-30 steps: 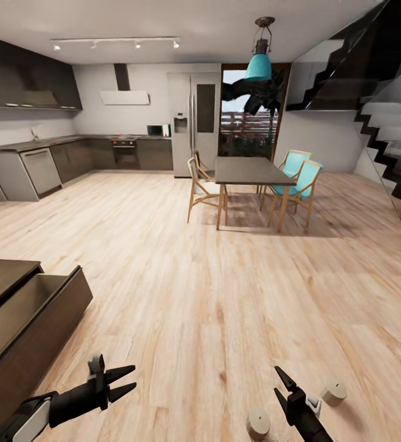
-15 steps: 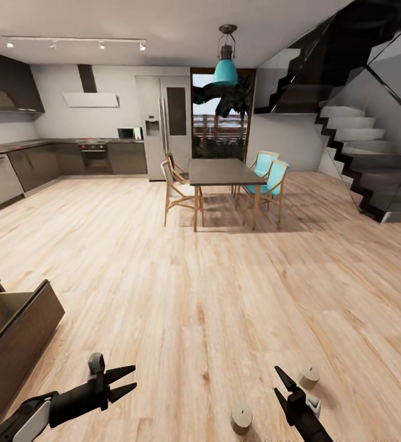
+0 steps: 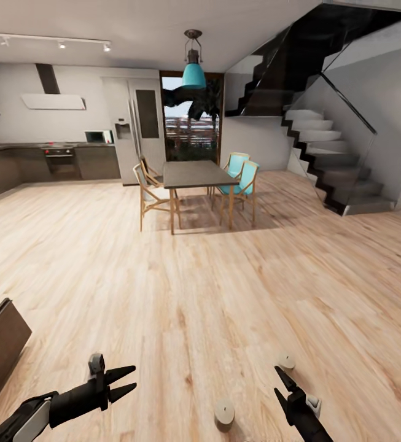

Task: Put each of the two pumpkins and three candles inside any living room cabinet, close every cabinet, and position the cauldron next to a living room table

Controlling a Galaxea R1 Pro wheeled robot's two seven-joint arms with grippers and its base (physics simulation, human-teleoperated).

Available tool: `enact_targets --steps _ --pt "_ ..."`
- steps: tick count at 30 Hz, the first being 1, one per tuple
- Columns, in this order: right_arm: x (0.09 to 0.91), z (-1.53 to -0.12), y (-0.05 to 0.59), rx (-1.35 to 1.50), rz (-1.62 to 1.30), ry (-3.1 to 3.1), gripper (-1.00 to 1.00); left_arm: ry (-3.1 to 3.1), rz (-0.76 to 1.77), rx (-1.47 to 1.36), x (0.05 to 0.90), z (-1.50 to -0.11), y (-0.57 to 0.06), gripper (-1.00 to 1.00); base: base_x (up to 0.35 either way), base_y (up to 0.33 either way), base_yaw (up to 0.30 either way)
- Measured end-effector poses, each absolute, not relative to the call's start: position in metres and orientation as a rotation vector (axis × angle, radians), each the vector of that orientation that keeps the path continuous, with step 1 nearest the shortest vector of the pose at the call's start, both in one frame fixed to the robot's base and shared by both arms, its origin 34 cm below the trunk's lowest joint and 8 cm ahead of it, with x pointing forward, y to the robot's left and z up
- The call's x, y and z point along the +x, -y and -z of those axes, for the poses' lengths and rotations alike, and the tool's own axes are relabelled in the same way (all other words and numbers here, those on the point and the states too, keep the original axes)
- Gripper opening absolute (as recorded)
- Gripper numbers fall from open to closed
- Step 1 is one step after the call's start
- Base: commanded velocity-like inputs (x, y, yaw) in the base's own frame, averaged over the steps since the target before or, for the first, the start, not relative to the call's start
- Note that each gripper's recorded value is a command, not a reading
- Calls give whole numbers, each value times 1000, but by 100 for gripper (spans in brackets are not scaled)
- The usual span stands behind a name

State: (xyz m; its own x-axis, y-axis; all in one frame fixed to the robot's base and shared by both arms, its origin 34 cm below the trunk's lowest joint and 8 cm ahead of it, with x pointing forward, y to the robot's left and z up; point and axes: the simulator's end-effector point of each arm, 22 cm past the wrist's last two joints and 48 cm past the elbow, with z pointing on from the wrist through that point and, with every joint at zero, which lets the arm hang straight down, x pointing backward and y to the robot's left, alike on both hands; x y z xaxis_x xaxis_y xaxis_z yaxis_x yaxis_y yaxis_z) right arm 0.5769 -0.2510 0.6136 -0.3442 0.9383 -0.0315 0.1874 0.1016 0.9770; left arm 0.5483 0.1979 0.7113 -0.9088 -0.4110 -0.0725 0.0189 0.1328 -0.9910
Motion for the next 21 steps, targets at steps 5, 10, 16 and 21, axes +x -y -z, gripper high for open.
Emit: enact_targets --steps 5,10,16,21 --pt "578 -615 251 1119 -1303 -1649 100 -2087 1835 -376 549 -713 -198 100 0 0 -274" --pt "578 -617 251 1112 -1300 -1648 100 -2084 1834 -372 549 -714 -198 100 0 0 -274" --pt "579 -618 251 1108 -1301 -1645 100 -2082 1832 -368 549 -716 -198 100 0 28 -274" --pt "580 -620 251 1107 -1300 -1644 100 -2080 1831 -364 550 -718 -199 100 0 26 -274"
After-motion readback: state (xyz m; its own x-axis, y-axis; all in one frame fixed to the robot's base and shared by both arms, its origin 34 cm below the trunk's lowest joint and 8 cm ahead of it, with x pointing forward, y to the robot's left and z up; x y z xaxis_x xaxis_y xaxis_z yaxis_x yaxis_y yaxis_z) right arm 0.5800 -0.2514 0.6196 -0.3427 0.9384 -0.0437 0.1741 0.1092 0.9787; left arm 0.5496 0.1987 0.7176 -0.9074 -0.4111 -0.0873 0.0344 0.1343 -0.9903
